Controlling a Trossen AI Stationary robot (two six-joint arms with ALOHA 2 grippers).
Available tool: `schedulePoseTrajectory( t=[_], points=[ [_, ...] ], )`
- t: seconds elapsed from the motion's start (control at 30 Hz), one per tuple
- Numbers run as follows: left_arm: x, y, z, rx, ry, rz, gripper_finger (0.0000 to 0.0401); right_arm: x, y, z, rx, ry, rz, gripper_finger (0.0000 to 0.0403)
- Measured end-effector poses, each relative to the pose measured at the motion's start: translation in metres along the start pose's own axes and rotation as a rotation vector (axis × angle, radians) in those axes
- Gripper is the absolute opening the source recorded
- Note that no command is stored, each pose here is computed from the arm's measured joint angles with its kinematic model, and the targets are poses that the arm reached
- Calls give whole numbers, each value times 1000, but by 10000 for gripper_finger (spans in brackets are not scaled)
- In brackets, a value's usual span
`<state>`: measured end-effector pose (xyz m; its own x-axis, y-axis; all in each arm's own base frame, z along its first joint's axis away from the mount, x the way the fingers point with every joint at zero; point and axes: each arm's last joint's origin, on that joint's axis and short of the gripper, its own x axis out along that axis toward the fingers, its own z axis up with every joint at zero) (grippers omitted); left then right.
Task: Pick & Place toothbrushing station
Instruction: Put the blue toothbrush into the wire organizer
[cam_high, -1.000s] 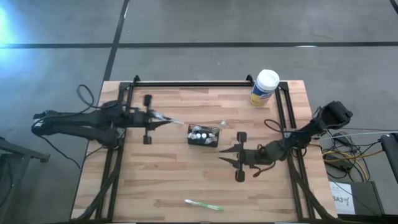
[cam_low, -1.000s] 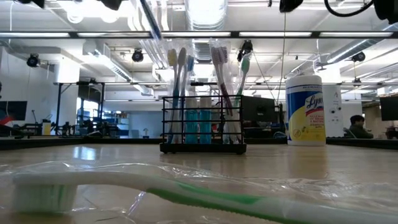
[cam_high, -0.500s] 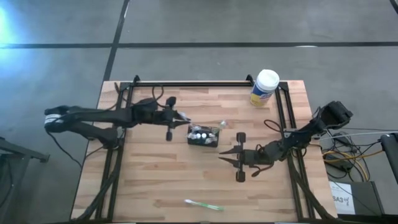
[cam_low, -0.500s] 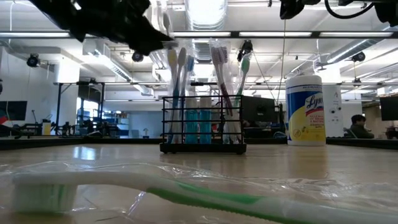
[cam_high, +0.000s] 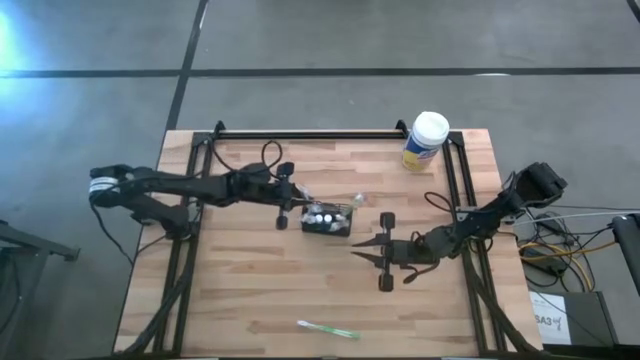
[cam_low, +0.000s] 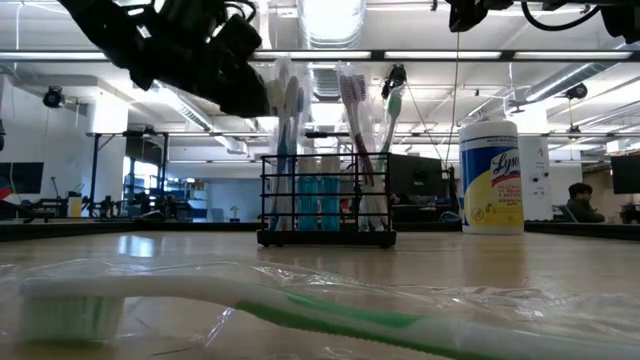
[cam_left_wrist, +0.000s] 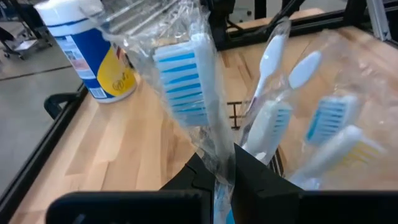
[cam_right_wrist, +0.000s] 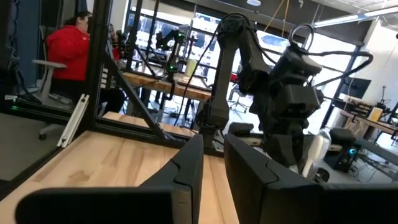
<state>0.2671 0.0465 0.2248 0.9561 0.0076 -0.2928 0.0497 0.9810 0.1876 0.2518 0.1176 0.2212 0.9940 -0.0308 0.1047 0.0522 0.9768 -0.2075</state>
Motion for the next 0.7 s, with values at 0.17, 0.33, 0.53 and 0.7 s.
schedulePoseTrajectory(
  t=[0.17,0.33,0.53,0.7],
  points=[
    [8,1,-8,-13,22,-1,21,0,0,0,1,0,0,61],
    [16,0,-16,-23,54,-5,21,0,0,0,0,0,0,59],
    [26,0,-26,-33,85,-6,21,0,0,0,-2,1,0,60],
    [30,0,-29,-42,81,-5,21,0,0,0,-1,-1,0,60]
  ],
)
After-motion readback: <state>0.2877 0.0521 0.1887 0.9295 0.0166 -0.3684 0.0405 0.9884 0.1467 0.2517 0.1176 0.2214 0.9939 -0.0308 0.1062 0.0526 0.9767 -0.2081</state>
